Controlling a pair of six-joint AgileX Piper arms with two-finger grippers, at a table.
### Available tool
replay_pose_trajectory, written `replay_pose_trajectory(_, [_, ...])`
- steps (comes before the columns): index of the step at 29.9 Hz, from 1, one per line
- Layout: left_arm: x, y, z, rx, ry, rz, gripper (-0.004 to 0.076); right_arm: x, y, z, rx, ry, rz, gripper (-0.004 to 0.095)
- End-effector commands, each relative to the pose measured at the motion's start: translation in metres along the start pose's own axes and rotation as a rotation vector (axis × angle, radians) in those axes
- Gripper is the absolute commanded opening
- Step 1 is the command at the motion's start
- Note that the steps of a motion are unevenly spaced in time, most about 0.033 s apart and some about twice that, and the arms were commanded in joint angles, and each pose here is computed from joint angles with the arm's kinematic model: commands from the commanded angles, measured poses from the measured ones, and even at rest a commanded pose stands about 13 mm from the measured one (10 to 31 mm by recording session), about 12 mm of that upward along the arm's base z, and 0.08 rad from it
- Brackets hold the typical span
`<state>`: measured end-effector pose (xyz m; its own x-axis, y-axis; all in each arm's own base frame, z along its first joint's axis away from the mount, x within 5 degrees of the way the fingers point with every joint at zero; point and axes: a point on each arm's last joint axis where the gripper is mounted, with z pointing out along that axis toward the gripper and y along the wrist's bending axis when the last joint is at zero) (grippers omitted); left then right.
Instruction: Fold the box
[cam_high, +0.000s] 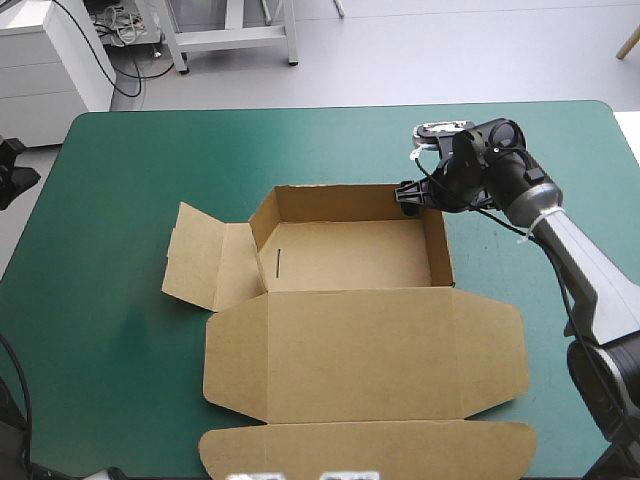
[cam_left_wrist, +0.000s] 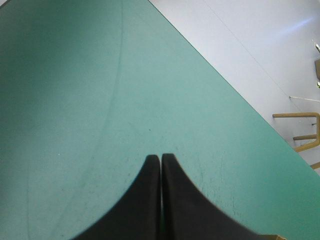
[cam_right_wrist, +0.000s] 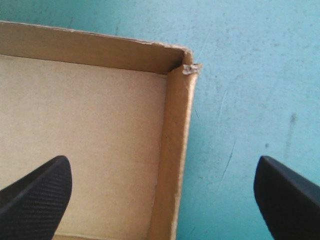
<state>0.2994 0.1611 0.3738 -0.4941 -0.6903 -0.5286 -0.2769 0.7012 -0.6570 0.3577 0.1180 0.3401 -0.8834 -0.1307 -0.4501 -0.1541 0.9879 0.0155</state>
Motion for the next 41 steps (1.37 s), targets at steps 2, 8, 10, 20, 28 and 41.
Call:
replay_pose_trajectory(2, [-0.005, -0.021, -0.018, 0.059, -0.072, 0.006, -0.0008, -0.007, -0.003, -0.058, -0.035, -0.127, -0.030, 0.0924])
replay_pose_trajectory(8, [-0.004, -0.021, -0.018, 0.061, -0.066, 0.005, -0.0008, 0.007, -0.007, -0.115, -0.072, -0.254, -0.011, 0.0924])
replay_pose_trajectory(10, [-0.004, -0.021, -0.018, 0.063, -0.061, 0.004, -0.0008, 0.015, -0.010, -0.137, -0.079, -0.304, -0.008, 0.0924])
replay_pose_trajectory(20, [-0.003, -0.021, -0.018, 0.067, -0.051, -0.009, -0.0008, 0.051, -0.020, -0.211, -0.126, -0.484, 0.032, 0.0924])
replay_pose_trajectory(28, [-0.003, -0.022, -0.018, 0.073, -0.048, -0.014, -0.0008, 0.063, -0.019, -0.173, -0.105, -0.346, 0.051, 0.0924])
replay_pose_trajectory(41, [-0.003, -0.022, -0.018, 0.073, -0.048, -0.014, -0.0008, 0.026, -0.006, -0.043, -0.027, -0.027, -0.008, 0.0924])
